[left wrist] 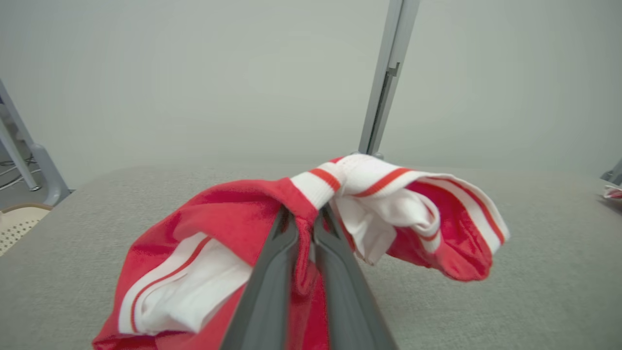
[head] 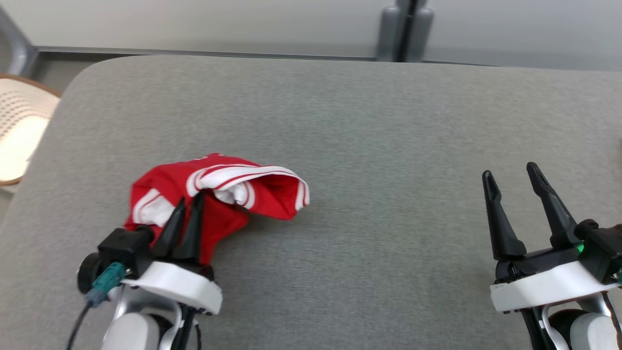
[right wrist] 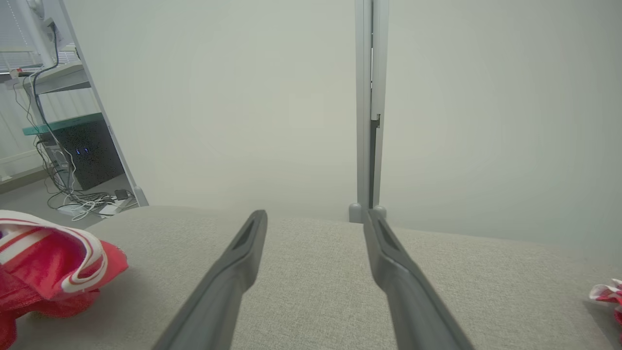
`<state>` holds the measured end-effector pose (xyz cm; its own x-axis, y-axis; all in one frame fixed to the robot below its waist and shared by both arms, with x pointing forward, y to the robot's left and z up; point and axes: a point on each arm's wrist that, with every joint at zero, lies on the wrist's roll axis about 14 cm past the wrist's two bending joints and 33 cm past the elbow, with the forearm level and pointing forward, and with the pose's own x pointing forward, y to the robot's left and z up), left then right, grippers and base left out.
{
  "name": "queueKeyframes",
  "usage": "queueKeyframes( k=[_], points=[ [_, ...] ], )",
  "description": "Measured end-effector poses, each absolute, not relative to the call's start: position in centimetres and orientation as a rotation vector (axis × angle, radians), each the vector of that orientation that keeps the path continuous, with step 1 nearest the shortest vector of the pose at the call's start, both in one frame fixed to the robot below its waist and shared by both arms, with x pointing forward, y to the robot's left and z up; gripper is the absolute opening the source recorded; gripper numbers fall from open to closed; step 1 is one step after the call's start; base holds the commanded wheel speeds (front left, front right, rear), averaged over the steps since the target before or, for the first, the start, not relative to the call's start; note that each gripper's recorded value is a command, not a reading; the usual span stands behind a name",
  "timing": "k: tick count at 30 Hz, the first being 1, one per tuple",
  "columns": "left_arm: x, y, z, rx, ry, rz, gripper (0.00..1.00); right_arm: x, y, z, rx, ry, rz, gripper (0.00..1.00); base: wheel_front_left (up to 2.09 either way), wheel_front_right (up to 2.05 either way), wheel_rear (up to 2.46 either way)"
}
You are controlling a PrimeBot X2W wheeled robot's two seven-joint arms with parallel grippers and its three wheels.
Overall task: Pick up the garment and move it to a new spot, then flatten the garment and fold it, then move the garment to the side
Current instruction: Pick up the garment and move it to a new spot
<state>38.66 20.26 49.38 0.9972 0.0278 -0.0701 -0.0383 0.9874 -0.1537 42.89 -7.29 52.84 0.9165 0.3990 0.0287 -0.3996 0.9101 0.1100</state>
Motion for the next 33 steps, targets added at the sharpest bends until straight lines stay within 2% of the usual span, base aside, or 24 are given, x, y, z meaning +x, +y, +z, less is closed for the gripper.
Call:
queueKeyframes(
  k=[10, 20, 21, 22, 27, 33],
  points=[
    [45.0, 5.1, 49.2, -0.159, 0.094, -0.437, 0.0, 42.3, -13.5, 52.0, 0.111, -0.004, 0.226, 1.0, 0.0, 0.0, 0.0],
    [45.2, -5.6, 41.8, -0.186, 0.297, -0.735, 0.0, 41.3, -19.4, 48.5, 0.107, 0.061, 0.034, 1.0, 0.0, 0.0, 0.0],
    [44.9, -6.2, 41.1, -0.192, 0.312, -0.753, 0.35, 41.2, -19.7, 48.1, 0.107, 0.07, 0.022, 1.0, 0.0, 0.0, 0.0],
    [44.8, -6.7, 40.8, -0.196, 0.316, -0.768, 1.0, 41.1, -20.0, 47.8, 0.106, 0.076, 0.012, 1.0, 0.0, 0.0, 0.0],
    [44.2, -7.7, 41.3, -0.207, 0.272, -0.811, 1.0, 41.0, -20.2, 47.4, 0.108, 0.081, 0.003, 1.0, 0.0, 0.0, 0.0],
    [44.5, -5.4, 46.0, -0.229, 0.101, -0.75, 1.0, 41.6, -18.9, 48.7, 0.108, 0.046, 0.051, 1.0, 0.0, 0.0, 0.0]
  ],
)
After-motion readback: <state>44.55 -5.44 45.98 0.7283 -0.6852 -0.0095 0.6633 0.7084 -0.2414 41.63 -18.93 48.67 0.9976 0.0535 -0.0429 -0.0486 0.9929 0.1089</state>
